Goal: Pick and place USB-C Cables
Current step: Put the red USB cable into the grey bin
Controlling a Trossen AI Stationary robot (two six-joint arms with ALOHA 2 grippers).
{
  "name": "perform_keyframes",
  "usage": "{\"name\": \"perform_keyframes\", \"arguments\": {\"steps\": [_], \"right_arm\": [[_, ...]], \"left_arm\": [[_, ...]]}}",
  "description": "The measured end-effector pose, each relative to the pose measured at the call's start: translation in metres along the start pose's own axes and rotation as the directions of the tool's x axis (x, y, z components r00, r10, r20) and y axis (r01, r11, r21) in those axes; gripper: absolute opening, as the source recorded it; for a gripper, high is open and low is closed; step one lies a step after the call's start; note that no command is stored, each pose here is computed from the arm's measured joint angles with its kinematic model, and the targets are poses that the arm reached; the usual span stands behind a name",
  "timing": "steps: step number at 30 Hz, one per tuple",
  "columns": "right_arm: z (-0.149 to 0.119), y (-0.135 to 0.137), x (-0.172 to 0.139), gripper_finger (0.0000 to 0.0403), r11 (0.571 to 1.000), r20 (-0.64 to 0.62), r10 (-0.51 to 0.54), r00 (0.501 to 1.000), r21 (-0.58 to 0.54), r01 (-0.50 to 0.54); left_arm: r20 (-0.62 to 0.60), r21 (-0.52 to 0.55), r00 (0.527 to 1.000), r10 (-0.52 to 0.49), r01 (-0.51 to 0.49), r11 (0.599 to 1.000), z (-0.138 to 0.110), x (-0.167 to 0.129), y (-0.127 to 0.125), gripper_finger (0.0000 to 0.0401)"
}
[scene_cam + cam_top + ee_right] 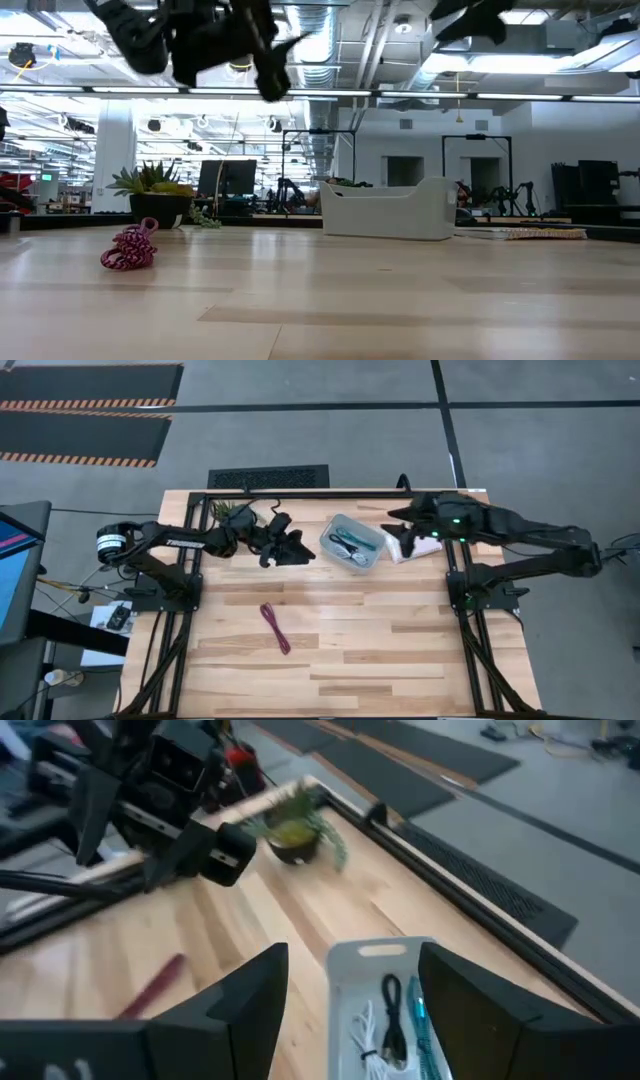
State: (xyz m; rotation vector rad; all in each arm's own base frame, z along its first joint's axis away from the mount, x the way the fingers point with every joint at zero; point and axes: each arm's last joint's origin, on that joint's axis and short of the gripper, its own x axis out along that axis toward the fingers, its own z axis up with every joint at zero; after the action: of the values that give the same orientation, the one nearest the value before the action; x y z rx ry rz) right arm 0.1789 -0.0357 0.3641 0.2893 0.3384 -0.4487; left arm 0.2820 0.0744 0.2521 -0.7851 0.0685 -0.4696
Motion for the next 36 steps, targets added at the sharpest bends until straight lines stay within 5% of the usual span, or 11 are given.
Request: {"name": "perform_keyframes", "arguments": {"steps": [5, 9, 12, 16, 21, 29, 36], "right_arm": [[-0.007, 0.001, -0.022, 0.0249, 0.998, 0.038, 0.06, 0.997, -0.007, -0.06], [-0.016, 0.001, -0.031, 0.0249, 0.997, 0.057, 0.076, 0.995, -0.005, -0.076], [-0.023, 0.003, -0.031, 0.0249, 0.994, 0.085, 0.108, 0.99, -0.006, -0.108], [-0.035, 0.005, -0.026, 0.0249, 0.992, 0.124, 0.128, 0.984, -0.012, -0.128], [-0.057, 0.006, -0.015, 0.0249, 0.988, 0.171, 0.153, 0.973, -0.007, -0.154], [-0.074, 0.006, -0.002, 0.0249, 0.979, 0.303, 0.197, 0.932, -0.01, -0.204], [-0.073, 0.007, -0.001, 0.0249, 0.974, 0.416, 0.22, 0.882, -0.045, -0.222]], "left_arm": [[-0.049, 0.056, 0.999, 0.02, -0.018, 0.998, 0.026, 0.0, -0.03, 0.0199], [-0.041, 0.174, 0.981, 0.191, -0.181, 0.968, 0.047, -0.003, -0.066, 0.0199], [-0.055, 0.273, 0.923, 0.38, -0.352, 0.895, 0.05, -0.006, -0.094, 0.0199], [-0.007, 0.385, 0.805, 0.593, -0.545, 0.745, 0.045, -0.015, -0.127, 0.0199], [0.034, 0.429, 0.737, 0.675, -0.621, 0.657, 0.029, -0.038, -0.16, 0.0199], [0.131, 0.402, 0.714, 0.688, -0.673, 0.621, 0.013, -0.081, -0.199, 0.0199], [0.171, 0.339, 0.711, 0.682, -0.693, 0.637, -0.022, -0.107, -0.178, 0.0199]]}}
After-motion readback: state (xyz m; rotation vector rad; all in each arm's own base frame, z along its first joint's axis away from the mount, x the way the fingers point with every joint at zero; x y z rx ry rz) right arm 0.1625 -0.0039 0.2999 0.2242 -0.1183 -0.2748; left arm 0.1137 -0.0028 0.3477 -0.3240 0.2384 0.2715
